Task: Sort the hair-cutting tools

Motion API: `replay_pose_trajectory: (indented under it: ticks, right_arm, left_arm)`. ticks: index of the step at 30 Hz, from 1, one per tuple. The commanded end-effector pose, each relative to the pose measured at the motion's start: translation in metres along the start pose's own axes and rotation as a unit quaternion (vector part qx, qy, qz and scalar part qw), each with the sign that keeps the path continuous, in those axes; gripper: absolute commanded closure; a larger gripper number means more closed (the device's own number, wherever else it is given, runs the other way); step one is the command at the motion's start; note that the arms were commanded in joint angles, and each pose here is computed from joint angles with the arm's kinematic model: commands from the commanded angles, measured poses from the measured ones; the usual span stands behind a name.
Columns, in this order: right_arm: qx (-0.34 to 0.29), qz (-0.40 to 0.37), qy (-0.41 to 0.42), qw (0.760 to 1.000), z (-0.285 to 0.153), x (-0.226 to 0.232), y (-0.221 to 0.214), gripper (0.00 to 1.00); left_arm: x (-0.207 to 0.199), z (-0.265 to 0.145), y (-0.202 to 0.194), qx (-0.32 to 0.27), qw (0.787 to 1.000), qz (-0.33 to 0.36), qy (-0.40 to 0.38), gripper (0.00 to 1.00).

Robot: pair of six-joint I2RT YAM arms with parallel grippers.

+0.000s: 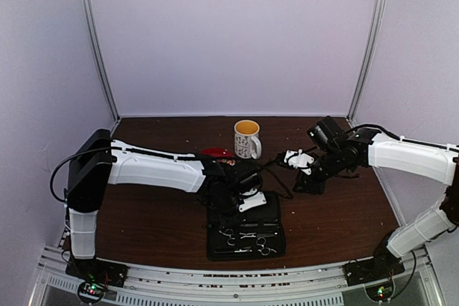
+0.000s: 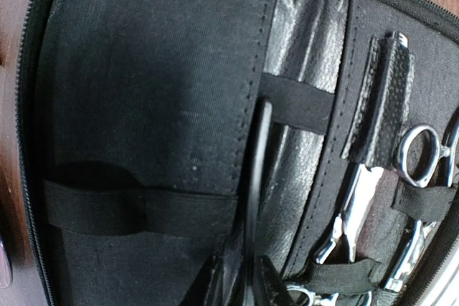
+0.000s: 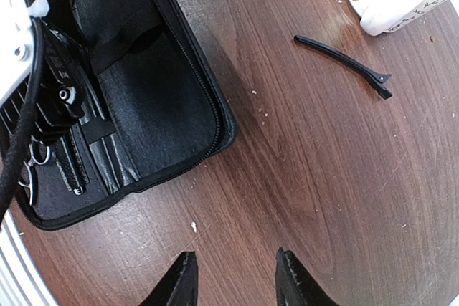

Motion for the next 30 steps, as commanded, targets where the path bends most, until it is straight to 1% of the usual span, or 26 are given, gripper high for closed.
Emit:
replay_pose_trajectory:
  ticks: [1,3,8,14,17,22,25,30]
  right_arm:
    - [0.008,0.005,-0.006,1.0,0.004,-0.002,-0.004,0.63]
    - [0.009,0.005,-0.005,1.0,0.004,-0.002,-0.004,0.63]
    - [0.012,0.006,-0.005,1.0,0.005,-0.002,-0.005,0.63]
    - [0.011,0.005,-0.004,1.0,0.005,-0.002,-0.005,0.62]
    - [0.006,0.004,-0.004,1.0,0.004,-0.001,-0.004,0.63]
    - [0.003,0.021,0.027,0.999,0.012,0.002,0.0,0.62]
    - [0.02,0.038,0.052,0.998,0.025,0.004,-0.001,0.62]
    - [0.06,0.066,0.084,0.992,0.049,0.007,-0.002,0.63]
  left_arm:
    - [-0.002,0.004,0.001,0.001,1.0,0.011,0.0,0.86]
    - [-0.002,0.004,0.001,0.003,1.0,0.011,0.0,0.87]
    - [0.0,-0.002,0.001,-0.001,1.0,0.018,0.009,0.96]
    - [0.0,-0.033,0.003,-0.02,1.0,0.017,0.004,1.0]
    - [0.005,-0.05,-0.004,-0.026,0.999,0.015,0.027,1.0]
    - [0.027,-0.064,-0.026,-0.006,0.996,0.021,0.088,1.0]
    - [0.044,-0.064,-0.04,0.023,0.992,0.022,0.119,1.0]
    - [0.059,-0.059,-0.047,0.042,0.989,0.018,0.142,1.0]
Point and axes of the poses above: each gripper's point midway between its finger pads, its own z axis out along the fingers, its own x axis along the line the jaws close on, y = z × x, the point moved 5 cm from there along -z, back along the fingers, and after that the axes turned 7 degrees about -z, right-handed, at the moved point
